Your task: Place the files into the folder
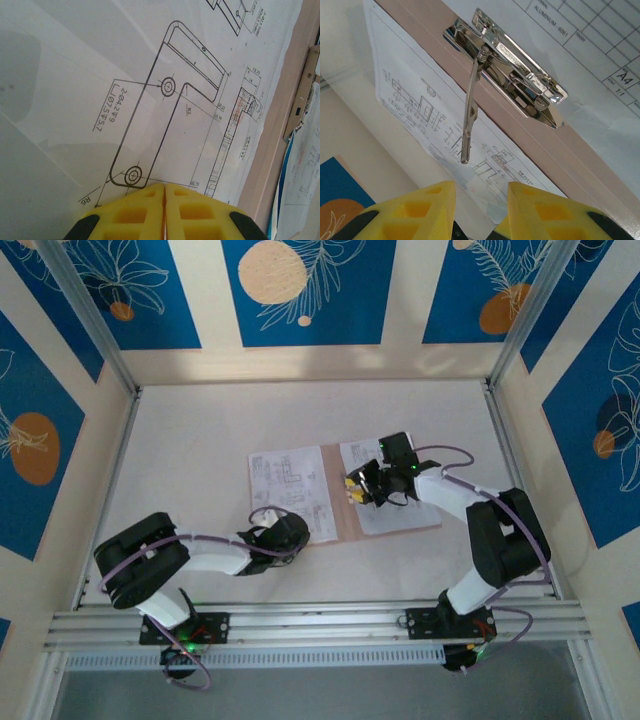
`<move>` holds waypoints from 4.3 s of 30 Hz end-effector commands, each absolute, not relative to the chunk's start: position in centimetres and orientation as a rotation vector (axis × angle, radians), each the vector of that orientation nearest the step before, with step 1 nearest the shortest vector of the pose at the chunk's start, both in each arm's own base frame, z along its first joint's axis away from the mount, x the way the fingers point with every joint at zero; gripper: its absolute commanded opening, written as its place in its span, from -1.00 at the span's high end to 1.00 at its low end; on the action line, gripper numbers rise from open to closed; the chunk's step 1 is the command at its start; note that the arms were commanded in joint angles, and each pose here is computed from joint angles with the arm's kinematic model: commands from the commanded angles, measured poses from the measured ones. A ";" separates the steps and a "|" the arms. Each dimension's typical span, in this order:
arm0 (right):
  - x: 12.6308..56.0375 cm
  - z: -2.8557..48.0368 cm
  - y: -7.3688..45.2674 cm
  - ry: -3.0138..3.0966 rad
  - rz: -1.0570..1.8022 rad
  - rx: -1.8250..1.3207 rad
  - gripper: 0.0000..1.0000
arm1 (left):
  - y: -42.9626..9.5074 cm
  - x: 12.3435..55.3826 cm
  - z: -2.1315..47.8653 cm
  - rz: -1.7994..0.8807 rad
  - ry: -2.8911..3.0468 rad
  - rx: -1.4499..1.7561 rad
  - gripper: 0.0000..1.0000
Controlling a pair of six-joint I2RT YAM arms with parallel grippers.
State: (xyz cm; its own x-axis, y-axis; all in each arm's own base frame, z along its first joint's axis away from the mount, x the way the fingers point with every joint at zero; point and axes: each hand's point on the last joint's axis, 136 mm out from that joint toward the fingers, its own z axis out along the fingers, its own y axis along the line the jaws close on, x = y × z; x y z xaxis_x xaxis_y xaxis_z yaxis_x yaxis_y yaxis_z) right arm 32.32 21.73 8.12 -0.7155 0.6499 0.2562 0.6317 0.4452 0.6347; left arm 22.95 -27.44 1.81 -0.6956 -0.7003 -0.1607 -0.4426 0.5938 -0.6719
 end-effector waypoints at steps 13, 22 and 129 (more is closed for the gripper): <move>33.8 7.9 22.5 2.621 1.175 1.245 0.50 | -26.0 21.4 -0.7 -0.717 2.498 -0.908 0.85; 34.1 8.6 22.3 2.600 1.183 1.225 0.50 | -26.0 21.4 -0.7 -0.715 2.500 -0.902 0.86; 26.5 -3.8 14.2 2.769 0.616 1.585 1.00 | -24.3 21.3 -1.6 -0.717 2.417 -1.057 0.93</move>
